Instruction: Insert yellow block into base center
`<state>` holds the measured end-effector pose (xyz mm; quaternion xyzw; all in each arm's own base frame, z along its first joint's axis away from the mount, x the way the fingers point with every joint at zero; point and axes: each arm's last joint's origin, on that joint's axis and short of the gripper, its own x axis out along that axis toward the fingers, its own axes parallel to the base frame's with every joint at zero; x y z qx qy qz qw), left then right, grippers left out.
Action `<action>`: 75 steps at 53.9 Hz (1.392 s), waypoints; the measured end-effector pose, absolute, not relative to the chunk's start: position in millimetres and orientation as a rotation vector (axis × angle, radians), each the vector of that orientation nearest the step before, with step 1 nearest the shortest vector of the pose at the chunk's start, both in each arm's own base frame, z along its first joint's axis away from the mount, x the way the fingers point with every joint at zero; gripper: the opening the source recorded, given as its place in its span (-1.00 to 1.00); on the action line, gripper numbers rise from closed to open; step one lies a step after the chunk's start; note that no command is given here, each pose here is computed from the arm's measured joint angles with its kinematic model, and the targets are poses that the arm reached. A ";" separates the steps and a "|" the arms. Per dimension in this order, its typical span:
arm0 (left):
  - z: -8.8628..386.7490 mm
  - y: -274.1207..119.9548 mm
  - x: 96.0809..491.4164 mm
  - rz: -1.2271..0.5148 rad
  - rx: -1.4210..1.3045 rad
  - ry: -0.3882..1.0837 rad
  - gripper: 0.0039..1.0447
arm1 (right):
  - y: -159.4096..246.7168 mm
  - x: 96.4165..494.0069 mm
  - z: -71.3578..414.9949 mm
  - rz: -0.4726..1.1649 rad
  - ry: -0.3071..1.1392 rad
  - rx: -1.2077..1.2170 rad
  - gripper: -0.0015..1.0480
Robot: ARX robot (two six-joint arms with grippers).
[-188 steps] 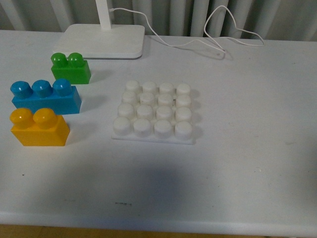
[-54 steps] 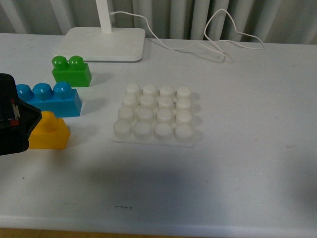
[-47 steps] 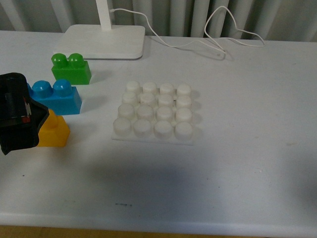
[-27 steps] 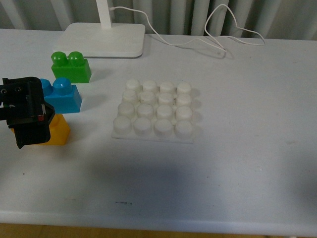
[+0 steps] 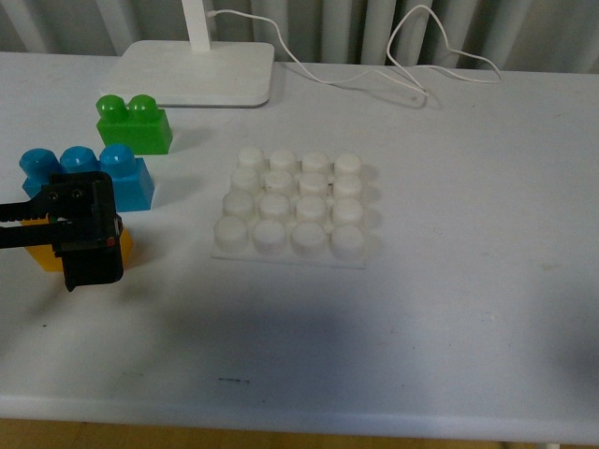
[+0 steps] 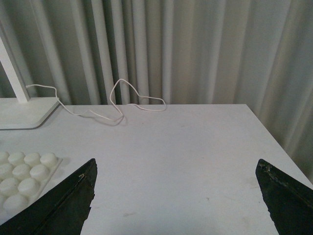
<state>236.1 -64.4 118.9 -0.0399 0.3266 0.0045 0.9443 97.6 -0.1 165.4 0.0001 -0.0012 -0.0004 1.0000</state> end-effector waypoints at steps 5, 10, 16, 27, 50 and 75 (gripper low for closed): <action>115.9 -65.2 239.1 0.013 -0.067 0.668 0.89 | -0.1 97.6 165.4 -0.001 -0.002 0.000 0.82; 115.0 -65.5 240.2 0.017 -0.051 0.666 0.89 | -0.1 97.6 165.4 -0.001 -0.002 0.000 0.82; 115.7 -66.5 240.7 0.013 -0.042 0.662 0.89 | -0.1 97.6 165.4 -0.001 -0.002 0.000 0.82; 115.6 -68.6 240.4 0.004 -0.024 0.661 0.89 | -0.1 97.6 165.4 -0.001 -0.002 0.000 0.82; 107.9 -70.4 241.6 0.005 -0.006 0.677 0.89 | -0.1 97.6 165.4 -0.001 -0.002 0.000 0.82; 107.5 -69.7 242.1 0.008 -0.003 0.676 0.43 | -0.1 97.6 165.4 -0.001 -0.002 0.000 0.82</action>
